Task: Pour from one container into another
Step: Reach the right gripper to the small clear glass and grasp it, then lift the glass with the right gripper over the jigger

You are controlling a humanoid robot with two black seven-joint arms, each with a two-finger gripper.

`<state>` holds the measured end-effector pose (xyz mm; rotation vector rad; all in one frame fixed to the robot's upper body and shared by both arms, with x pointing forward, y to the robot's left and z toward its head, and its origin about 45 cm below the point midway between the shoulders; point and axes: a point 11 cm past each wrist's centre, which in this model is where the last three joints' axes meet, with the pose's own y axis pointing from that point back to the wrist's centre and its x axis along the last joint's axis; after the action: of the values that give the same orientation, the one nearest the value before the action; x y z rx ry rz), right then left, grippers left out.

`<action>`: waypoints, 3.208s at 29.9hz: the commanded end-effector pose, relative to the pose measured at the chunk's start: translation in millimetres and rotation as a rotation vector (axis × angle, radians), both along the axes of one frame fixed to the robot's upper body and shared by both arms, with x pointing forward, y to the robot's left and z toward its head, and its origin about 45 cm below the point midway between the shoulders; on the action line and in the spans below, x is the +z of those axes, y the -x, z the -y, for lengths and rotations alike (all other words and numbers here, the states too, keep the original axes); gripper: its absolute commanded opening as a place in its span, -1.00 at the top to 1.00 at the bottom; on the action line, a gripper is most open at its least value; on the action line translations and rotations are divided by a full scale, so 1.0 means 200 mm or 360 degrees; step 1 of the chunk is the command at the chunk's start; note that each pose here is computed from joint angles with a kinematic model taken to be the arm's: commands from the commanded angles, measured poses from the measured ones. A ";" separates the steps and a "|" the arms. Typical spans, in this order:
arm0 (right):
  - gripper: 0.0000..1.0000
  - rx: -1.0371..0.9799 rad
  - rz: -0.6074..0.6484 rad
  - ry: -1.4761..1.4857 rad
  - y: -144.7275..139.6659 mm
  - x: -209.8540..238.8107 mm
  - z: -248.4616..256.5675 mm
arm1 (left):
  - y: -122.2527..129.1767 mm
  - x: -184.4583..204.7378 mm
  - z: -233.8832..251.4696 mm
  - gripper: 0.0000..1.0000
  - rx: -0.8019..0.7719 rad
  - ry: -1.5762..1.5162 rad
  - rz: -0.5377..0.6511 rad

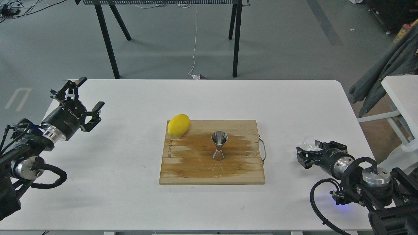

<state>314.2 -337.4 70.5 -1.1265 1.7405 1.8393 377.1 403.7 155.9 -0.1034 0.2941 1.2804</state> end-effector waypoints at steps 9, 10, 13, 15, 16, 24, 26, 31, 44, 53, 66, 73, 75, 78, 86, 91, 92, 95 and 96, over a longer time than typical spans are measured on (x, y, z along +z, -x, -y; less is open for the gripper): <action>0.06 0.0016 0.0088 -0.0011 0.00 0.01 -0.01 | 0.00 0.00 0.00 -0.99 0.0002 -0.0002 -0.0002; 0.07 0.0019 0.0092 -0.0013 0.00 0.01 -0.01 | 0.00 0.00 0.00 -0.99 0.0002 -0.0002 -0.0002; 0.11 0.0021 0.0106 -0.0015 0.00 0.01 -0.01 | 0.01 -0.01 -0.01 -0.99 0.0004 -0.0002 -0.0009; 0.12 0.0025 0.0112 -0.0018 0.00 0.01 -0.01 | 0.01 -0.01 -0.01 -0.99 0.0004 -0.0002 -0.0009; 0.12 0.0030 0.0120 -0.0021 0.00 0.02 -0.02 | 0.01 -0.01 -0.01 -0.99 0.0004 -0.0002 -0.0009; 0.14 0.0133 0.0325 -0.0070 -0.06 0.17 -0.12 | 0.01 -0.01 -0.01 -0.99 0.0002 -0.0003 -0.0011; 0.14 0.0196 0.0425 -0.0055 -0.08 0.23 -0.16 | 0.02 -0.02 0.00 -0.99 0.0002 -0.0001 -0.0016; 0.16 0.0382 0.0751 -0.0029 -0.11 0.41 -0.28 | 0.03 -0.04 0.00 -0.99 0.0001 0.0006 -0.0026; 0.18 0.0875 0.1316 0.0188 -0.10 0.61 -0.58 | 0.02 -0.04 0.02 -0.99 -0.0004 0.0016 -0.0028; 0.18 0.1281 0.1399 0.0416 -0.09 0.60 -0.83 | 0.03 -0.05 0.02 -0.99 -0.0004 0.0018 -0.0033; 0.20 0.1487 0.1406 0.0687 -0.10 0.56 -0.88 | 0.03 -0.06 0.03 -0.99 -0.0001 0.0022 -0.0038; 0.20 0.1582 0.1387 0.0793 -0.09 0.51 -0.89 | 0.03 -0.08 0.04 -0.99 0.0006 0.0026 -0.0050; 0.20 0.1608 0.1392 0.0835 -0.09 0.50 -0.89 | 0.03 -0.08 0.04 -0.99 0.0006 0.0026 -0.0050; 0.20 0.1634 0.1393 0.0899 -0.09 0.50 -0.90 | 0.03 -0.08 0.04 -0.99 0.0006 0.0026 -0.0050; 0.20 0.1716 0.1402 0.0989 -0.10 0.50 -0.94 | 0.03 -0.08 0.03 -0.99 0.0008 0.0025 -0.0048; 0.20 0.1774 0.1407 0.1054 -0.10 0.49 -0.96 | 0.03 -0.08 0.03 -0.99 0.0008 0.0027 -0.0051; 0.20 0.1784 0.1407 0.1070 -0.09 0.49 -0.96 | 0.03 -0.08 0.03 -0.99 0.0009 0.0025 -0.0050; 0.20 0.1802 0.1420 0.1093 -0.10 0.50 -0.97 | 0.03 -0.08 0.03 -0.99 0.0008 0.0025 -0.0048; 0.20 0.1810 0.1422 0.1097 -0.10 0.50 -0.98 | 0.03 -0.08 0.03 -0.99 0.0009 0.0025 -0.0050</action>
<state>334.0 -144.4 169.4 -3.0007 1.1782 0.6708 371.0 397.2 139.8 -0.0988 0.3306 1.2856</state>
